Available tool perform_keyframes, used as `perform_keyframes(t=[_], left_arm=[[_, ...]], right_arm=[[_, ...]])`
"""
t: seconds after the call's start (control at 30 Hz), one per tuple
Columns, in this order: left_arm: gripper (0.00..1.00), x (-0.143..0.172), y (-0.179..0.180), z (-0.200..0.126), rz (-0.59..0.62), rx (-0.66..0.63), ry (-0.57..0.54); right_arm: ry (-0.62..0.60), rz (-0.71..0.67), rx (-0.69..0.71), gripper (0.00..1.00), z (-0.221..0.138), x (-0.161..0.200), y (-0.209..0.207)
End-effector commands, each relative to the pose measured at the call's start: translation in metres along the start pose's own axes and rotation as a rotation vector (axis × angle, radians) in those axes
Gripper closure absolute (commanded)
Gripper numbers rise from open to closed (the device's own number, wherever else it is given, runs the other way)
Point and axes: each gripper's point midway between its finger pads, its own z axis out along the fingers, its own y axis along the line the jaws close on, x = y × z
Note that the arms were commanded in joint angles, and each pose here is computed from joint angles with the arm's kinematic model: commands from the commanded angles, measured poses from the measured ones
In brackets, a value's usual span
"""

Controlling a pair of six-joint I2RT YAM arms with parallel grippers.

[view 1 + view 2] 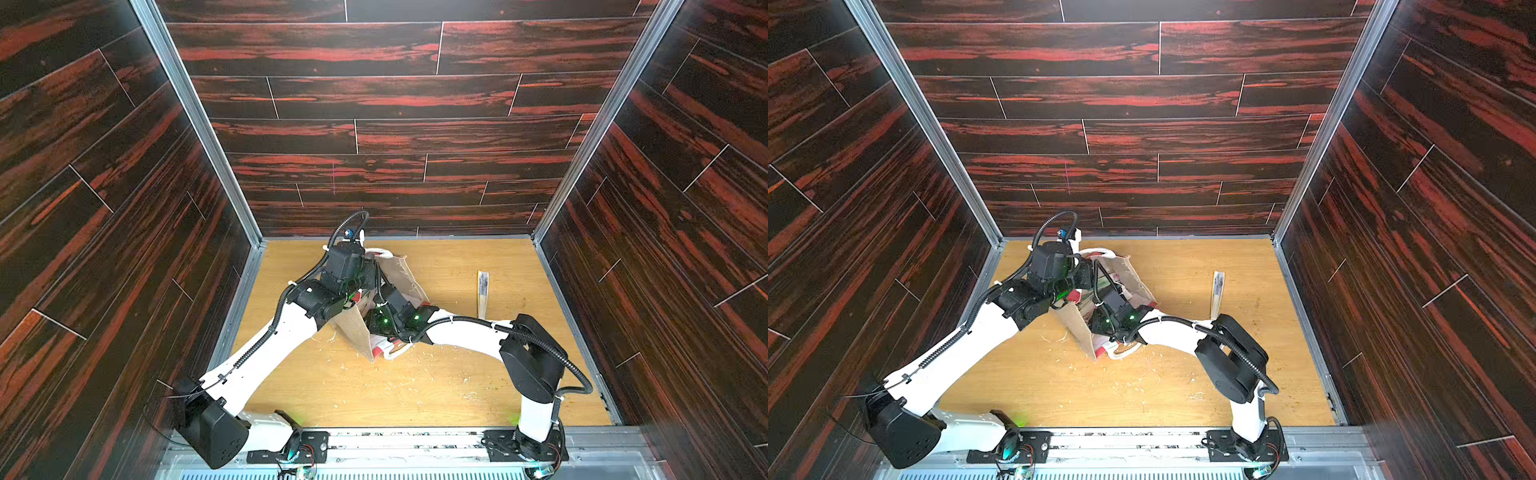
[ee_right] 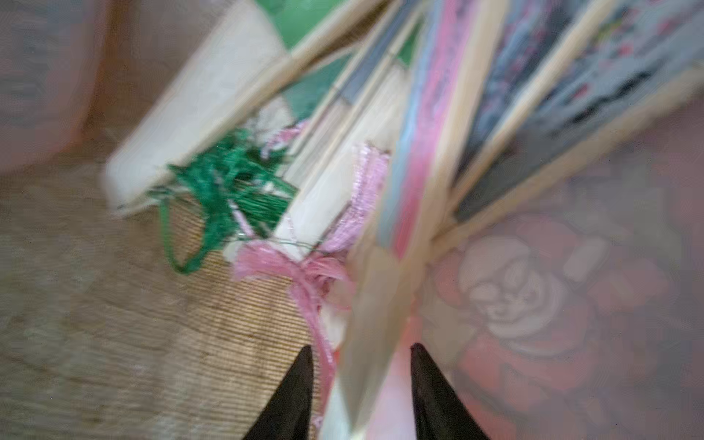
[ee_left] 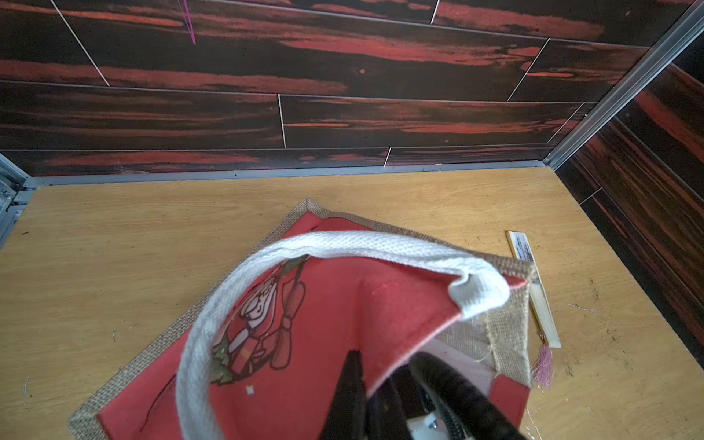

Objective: Take out the folding fans from the tote bags
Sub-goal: Pick up the folding fan from the canvas bag.

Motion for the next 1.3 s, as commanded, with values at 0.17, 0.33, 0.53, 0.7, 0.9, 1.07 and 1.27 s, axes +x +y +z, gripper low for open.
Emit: perform_keyframes(t=[0.17, 0.33, 0.53, 0.7, 0.9, 1.07, 1.27], left_arm=[[1.00, -0.014, -0.009, -0.010, -0.026, 0.053, -0.056], [1.00, -0.012, -0.011, -0.009, -0.027, 0.060, -0.049], [1.00, -0.011, -0.007, -0.011, -0.022, 0.037, -0.053], [1.00, -0.011, 0.000, -0.012, -0.024, 0.004, -0.067], [1.00, -0.013, 0.005, -0.014, -0.032, -0.023, -0.080], [1.00, -0.013, 0.005, -0.011, -0.037, -0.023, -0.080], [1.00, -0.013, 0.005, -0.011, -0.021, -0.025, -0.081]], right_arm=[[0.035, 0.038, 0.059, 0.56, 0.022, 0.005, -0.017], [0.032, 0.034, 0.050, 0.63, 0.032, -0.001, -0.013], [0.027, 0.026, 0.045, 0.88, 0.028, -0.004, -0.009], [0.001, 0.009, 0.025, 1.00, 0.008, -0.008, -0.005], [-0.029, -0.026, 0.003, 1.00, -0.022, -0.010, -0.003], [-0.058, -0.049, 0.007, 1.00, -0.047, -0.012, -0.005], [-0.095, -0.085, 0.009, 1.00, -0.076, -0.014, -0.009]])
